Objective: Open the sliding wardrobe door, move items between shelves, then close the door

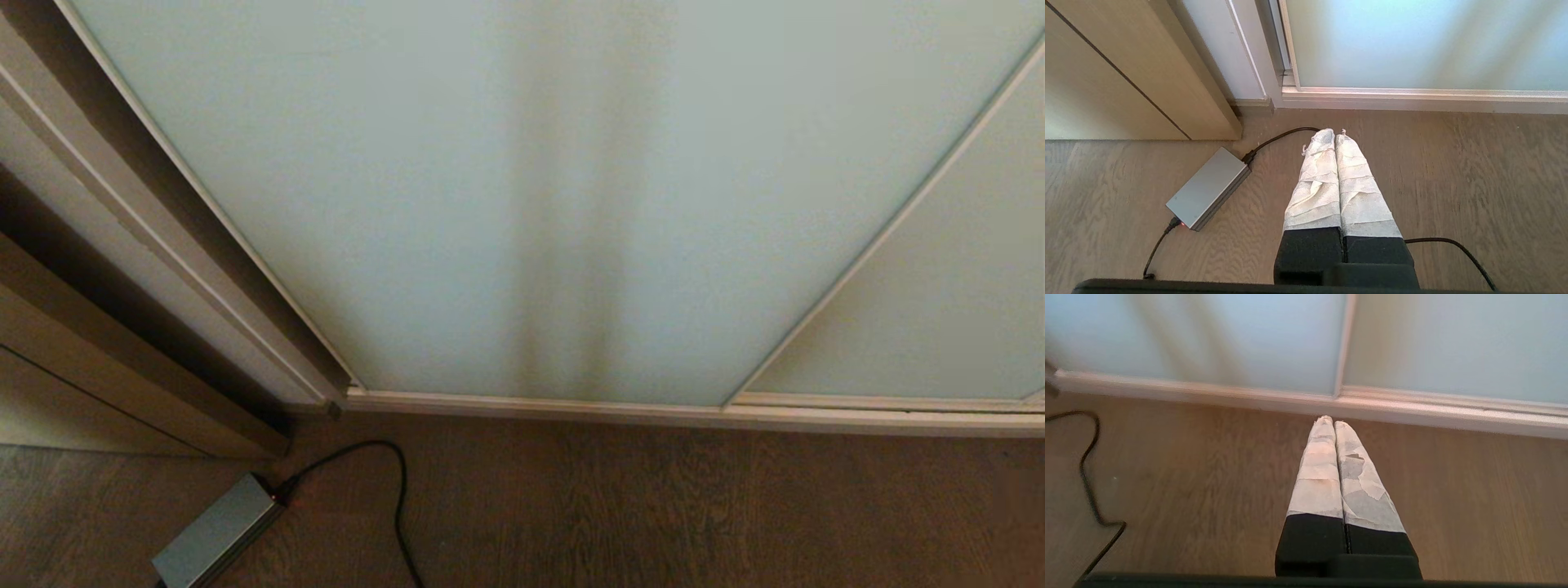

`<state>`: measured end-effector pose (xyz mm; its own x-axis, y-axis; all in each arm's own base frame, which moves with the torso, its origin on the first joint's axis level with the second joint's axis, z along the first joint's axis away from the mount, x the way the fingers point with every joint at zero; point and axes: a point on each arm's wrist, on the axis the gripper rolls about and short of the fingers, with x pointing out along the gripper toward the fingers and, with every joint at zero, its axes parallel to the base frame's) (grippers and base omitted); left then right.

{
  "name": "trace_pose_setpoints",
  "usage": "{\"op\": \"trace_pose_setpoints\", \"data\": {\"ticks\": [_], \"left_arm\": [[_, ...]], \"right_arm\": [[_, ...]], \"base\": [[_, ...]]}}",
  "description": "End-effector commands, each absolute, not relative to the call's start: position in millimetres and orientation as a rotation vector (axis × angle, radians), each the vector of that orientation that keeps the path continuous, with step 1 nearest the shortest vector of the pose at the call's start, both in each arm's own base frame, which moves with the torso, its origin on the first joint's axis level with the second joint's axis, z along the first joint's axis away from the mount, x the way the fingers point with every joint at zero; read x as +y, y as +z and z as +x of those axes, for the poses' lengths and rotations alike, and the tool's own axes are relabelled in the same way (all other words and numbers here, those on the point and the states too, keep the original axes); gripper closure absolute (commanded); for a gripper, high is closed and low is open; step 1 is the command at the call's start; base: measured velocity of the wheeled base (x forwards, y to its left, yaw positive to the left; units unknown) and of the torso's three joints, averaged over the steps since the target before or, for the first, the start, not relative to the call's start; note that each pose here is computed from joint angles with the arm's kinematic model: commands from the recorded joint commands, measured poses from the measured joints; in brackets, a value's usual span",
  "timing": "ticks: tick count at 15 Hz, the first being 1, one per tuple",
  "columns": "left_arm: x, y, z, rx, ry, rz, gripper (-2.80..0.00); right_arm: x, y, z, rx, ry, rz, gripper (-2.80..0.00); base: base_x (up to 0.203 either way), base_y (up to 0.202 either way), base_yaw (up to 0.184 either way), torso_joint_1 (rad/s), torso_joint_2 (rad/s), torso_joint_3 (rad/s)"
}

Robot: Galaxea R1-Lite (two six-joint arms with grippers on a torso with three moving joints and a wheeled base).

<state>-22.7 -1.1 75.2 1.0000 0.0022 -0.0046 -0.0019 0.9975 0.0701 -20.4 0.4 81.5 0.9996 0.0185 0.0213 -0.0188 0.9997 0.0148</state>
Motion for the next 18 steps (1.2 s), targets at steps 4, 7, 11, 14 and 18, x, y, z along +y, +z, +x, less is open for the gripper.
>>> {"op": "trace_pose_setpoints", "data": {"ticks": [4, 7, 11, 14, 18], "left_arm": [[-1.1, 75.2, -22.6, 0.006, 0.003, 0.07, 0.0], [-1.1, 75.2, -22.6, 0.006, 0.002, 0.07, 0.0], [-1.1, 75.2, -22.6, 0.006, 0.001, 0.07, 0.0], [-1.1, 75.2, -22.6, 0.006, 0.003, 0.07, 0.0], [-1.1, 75.2, -22.6, 0.006, 0.002, 0.07, 0.0]], "right_arm": [[-0.2, 75.5, -22.8, 0.0, -0.006, -0.033, 0.0], [0.1, 74.5, -22.8, 0.004, 0.01, -0.07, 0.0], [0.2, 74.9, -22.8, 0.001, 0.012, -0.067, 0.0], [0.3, 75.0, -22.8, -0.001, 0.018, -0.071, 0.0], [0.2, 75.3, -23.0, -0.002, 0.008, -0.054, 0.0]], "base": [[0.0, 0.0, 0.0, 0.0, 0.0, 0.0], [0.0, 0.0, 0.0, 0.0, 0.0, 0.0], [0.0, 0.0, 0.0, 0.0, 0.0, 0.0], [0.0, 0.0, 0.0, 0.0, 0.0, 0.0], [0.0, 0.0, 0.0, 0.0, 0.0, 0.0]]}}
